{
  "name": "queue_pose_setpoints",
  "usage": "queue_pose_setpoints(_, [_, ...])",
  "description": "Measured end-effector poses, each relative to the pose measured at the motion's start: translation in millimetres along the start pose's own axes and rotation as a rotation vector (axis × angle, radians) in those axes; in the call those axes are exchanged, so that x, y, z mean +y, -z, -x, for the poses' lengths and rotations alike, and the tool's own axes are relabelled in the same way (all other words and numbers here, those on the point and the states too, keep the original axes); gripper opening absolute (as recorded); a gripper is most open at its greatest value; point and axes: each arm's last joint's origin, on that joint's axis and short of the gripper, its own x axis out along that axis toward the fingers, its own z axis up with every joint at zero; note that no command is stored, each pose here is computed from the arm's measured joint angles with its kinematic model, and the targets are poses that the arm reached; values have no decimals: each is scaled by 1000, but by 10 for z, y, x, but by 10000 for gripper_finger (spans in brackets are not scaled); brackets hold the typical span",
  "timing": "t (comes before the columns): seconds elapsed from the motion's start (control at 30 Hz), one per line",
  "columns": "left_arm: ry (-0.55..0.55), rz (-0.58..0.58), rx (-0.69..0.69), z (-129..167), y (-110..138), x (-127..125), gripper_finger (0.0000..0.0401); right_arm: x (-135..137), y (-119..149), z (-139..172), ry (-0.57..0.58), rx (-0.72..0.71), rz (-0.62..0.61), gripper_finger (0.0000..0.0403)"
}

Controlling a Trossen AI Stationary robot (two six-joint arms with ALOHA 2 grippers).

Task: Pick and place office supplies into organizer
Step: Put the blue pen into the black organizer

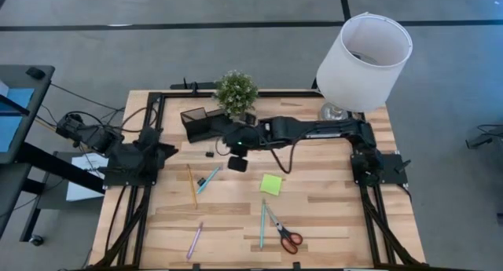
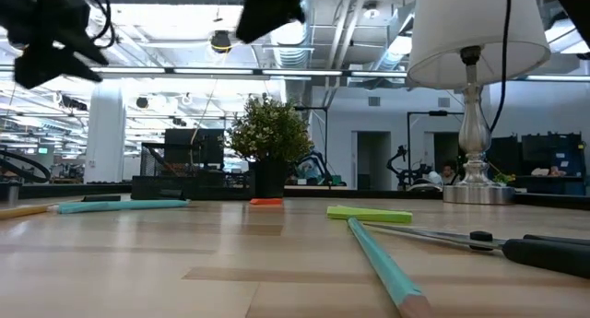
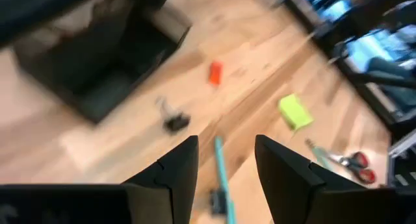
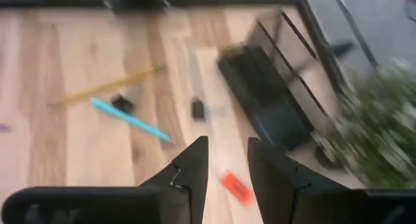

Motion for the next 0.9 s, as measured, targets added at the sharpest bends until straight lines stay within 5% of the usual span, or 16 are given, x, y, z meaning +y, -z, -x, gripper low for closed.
queue_pose_setpoints(0.33, [-163,47,99,-164,117,-92,145,111,204,328,255,142,16,102])
queue_pose_setpoints(0.6, [-58,-279,186,-410,222,-437,145,27,402,726,488,236,-2,102])
queue_pose_setpoints(0.9, [-52,-348,582,-700,594,-635,145,-124,559,1351,560,96,-147,102])
